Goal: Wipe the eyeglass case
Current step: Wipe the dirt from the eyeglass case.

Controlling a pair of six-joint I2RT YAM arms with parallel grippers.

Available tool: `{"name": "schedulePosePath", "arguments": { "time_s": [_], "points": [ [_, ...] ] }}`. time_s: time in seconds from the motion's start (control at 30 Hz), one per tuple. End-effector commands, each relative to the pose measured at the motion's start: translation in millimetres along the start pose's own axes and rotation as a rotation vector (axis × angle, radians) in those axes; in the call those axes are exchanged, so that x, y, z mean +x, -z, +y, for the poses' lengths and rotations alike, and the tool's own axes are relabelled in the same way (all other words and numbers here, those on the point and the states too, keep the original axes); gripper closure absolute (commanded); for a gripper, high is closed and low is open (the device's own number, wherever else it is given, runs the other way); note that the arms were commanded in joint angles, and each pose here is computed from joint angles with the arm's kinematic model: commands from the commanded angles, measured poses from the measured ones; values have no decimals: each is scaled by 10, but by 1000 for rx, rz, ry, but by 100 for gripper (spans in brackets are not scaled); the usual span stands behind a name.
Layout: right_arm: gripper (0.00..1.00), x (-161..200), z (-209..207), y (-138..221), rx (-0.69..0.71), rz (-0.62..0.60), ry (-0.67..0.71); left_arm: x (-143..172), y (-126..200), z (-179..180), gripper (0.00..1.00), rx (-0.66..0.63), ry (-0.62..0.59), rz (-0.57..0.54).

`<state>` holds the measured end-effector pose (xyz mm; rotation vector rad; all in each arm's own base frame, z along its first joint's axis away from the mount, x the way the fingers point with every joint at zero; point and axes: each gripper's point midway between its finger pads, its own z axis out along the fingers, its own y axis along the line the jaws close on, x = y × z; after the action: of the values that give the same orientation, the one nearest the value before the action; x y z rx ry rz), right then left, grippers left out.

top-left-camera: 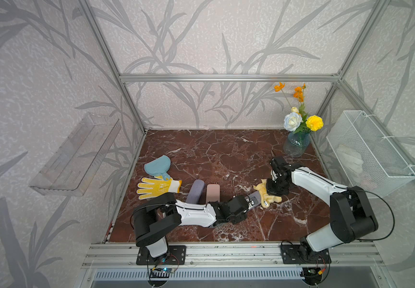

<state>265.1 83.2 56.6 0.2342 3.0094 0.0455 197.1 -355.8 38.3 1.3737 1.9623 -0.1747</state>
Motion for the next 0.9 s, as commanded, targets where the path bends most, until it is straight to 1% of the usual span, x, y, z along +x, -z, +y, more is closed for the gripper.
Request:
{"name": "schedulePosePath", "arguments": {
  "time_s": [0.0,0.07,0.17,0.27,0.3,0.4,0.47,0.53,0.57,0.63,0.67,0.7,0.73,0.8,0.87],
  "points": [
    [100,-71,-87,404,75,-101,79,-25,9,26,85,-29,-4,-7],
    [100,74,218,473,-65,-62,81,-29,4,30,85,-34,-9,-4],
    [100,342,628,468,-237,21,65,-64,13,36,85,-41,-9,-12],
    [100,509,942,367,-403,100,6,-57,7,44,85,-57,-9,-9],
    [100,498,974,309,-427,103,-12,-57,7,38,85,-58,-11,-10],
    [100,448,813,42,-405,151,-38,-34,-5,19,85,-64,-26,-6],
    [100,340,576,-175,-352,162,-64,-19,-15,12,85,-69,-31,-4],
    [100,199,325,-305,-266,152,-69,-10,-17,2,85,-74,-40,-2],
    [100,112,161,-324,-178,131,-51,-11,-16,3,85,-81,-45,-3],
    [100,-84,-85,-226,-15,59,-5,3,-13,-11,85,-95,-60,-4],
    [100,-180,-146,-117,36,14,15,12,-10,-6,85,-112,-70,0],
    [100,-244,-144,-10,59,-25,41,23,-10,-6,85,-129,-81,6],
    [100,-296,-94,124,65,-63,73,25,-2,-12,86,-150,-102,12],
    [100,-317,118,340,20,-112,131,40,8,-32,85,-201,-163,26],
    [100,-195,480,453,-69,-108,201,53,7,-46,85,-271,-237,46]
  ]
}}
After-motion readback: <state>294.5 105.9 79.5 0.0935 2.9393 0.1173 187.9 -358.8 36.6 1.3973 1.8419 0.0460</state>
